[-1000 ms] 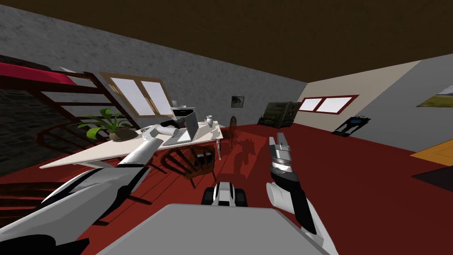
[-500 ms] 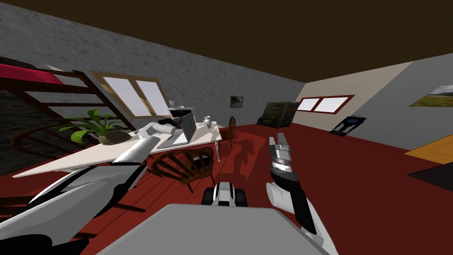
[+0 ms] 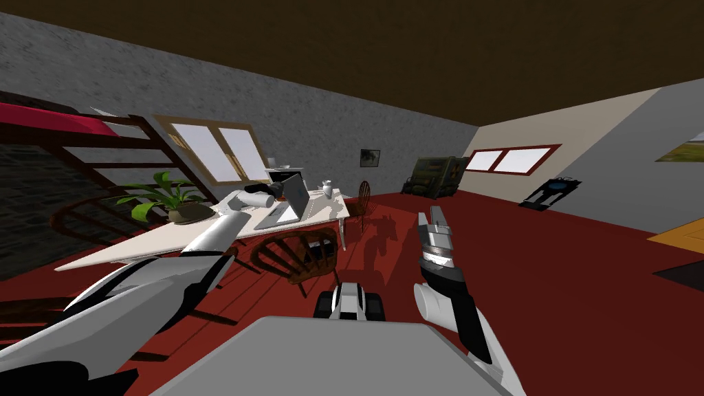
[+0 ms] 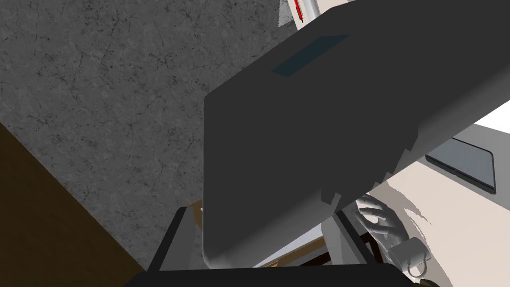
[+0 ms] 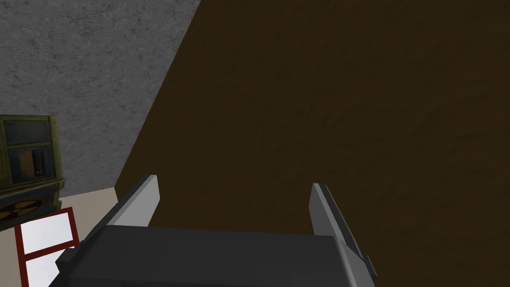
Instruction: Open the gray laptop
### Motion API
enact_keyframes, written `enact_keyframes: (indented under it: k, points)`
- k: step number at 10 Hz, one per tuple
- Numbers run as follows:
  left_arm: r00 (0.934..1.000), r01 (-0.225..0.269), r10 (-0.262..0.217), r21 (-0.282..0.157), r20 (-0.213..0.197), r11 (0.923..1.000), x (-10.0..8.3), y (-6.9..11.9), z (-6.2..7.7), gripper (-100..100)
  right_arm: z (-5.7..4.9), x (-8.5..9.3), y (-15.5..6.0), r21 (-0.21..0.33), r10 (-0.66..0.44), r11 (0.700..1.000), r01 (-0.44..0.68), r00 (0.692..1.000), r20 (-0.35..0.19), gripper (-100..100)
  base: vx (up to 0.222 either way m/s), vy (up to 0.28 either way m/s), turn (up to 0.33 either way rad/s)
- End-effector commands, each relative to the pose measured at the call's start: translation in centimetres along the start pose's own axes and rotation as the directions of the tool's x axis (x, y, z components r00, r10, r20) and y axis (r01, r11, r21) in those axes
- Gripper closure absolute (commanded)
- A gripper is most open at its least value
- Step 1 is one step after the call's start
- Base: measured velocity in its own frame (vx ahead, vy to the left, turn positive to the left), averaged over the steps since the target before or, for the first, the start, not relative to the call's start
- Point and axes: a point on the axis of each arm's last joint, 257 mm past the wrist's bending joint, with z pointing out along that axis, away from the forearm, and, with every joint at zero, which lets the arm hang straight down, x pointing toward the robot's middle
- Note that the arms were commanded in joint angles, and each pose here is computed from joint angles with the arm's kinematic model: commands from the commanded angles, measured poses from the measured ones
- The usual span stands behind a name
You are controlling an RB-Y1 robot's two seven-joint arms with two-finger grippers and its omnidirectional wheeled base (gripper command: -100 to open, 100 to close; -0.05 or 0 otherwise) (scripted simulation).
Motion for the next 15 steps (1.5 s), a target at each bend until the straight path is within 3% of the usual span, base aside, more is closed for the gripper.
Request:
enact_keyframes:
  k: [1, 2, 3, 4, 5, 7, 9, 11, 13, 14, 15]
  points:
    - [0.9905, 0.134, -0.134, -0.005, -0.030, 0.9909, 1.1, 0.6, 0.4, 100, 0.0, 0.0, 0.0, 0.000, 0.000, 1.000, 0.000, 1.000, 0.000, 0, -0.059, 0.159, 0.020]
    - [0.9765, 0.210, -0.210, -0.005, -0.046, 0.9776, 1.7, 0.6, 0.5, 100, 0.0, 0.0, 0.0, 0.000, 0.000, 1.000, 0.000, 1.000, 0.000, 0, -0.066, 0.172, 0.032]
    - [0.9673, 0.248, -0.248, -0.005, -0.054, 0.9687, 1.9, 0.6, 0.6, 100, 0.0, 0.0, 0.0, 0.000, 0.000, 1.000, 0.000, 1.000, 0.000, 0, -0.056, 0.173, 0.035]
    - [0.9759, 0.213, -0.213, -0.002, -0.045, 0.9770, 1.6, 0.5, 0.6, 100, 0.0, 0.0, 0.0, 0.000, 0.000, 1.000, 0.000, 1.000, 0.000, 0, -0.023, 0.078, 0.008]
    - [0.9524, 0.297, -0.297, -0.008, -0.068, 0.9548, 3.1, 1.6, 0.9, 100, 0.0, 0.0, 0.0, 0.000, 0.000, 1.000, 0.000, 1.000, 0.000, 0, -0.021, 0.100, 0.059]
    - [0.9234, 0.374, -0.374, -0.014, -0.088, 0.9274, 4.5, 2.6, 1.1, 100, 0.0, 0.0, 0.0, 0.000, 0.000, 1.000, 0.000, 1.000, 0.000, 0, -0.023, 0.176, 0.014]
    - [0.8878, 0.449, -0.448, -0.022, -0.105, 0.8935, 5.9, 3.6, 1.3, 100, 0.0, 0.0, 0.0, 0.000, 0.000, 1.000, 0.000, 1.000, 0.000, 0, -0.034, 0.136, 0.019]
    - [0.8457, 0.521, -0.520, -0.031, -0.118, 0.8532, 7.3, 4.6, 1.4, 100, 0.0, 0.0, 0.0, 0.000, 0.000, 1.000, 0.000, 1.000, 0.000, 0, -0.037, 0.126, 0.026]
    - [0.7976, 0.589, -0.589, -0.043, -0.128, 0.8067, 8.7, 5.6, 1.5, 100, 0.0, 0.0, 0.0, 0.000, 0.000, 1.000, 0.000, 1.000, 0.000, 0, -0.026, 0.125, 0.019]
    - [0.8153, 0.565, -0.566, -0.047, -0.124, 0.8241, 8.2, 5.7, 1.5, 100, 0.0, 0.0, 0.0, 0.000, 0.000, 1.000, 0.000, 1.000, 0.000, 0, -0.011, 0.056, 0.000]
    - [0.7632, 0.630, -0.631, -0.055, -0.138, 0.7743, 10.4, 7.2, 1.4, 100, 0.0, 0.0, 0.0, 0.000, 0.000, 1.000, 0.000, 1.000, 0.000, 0, -0.032, 0.128, -0.012]
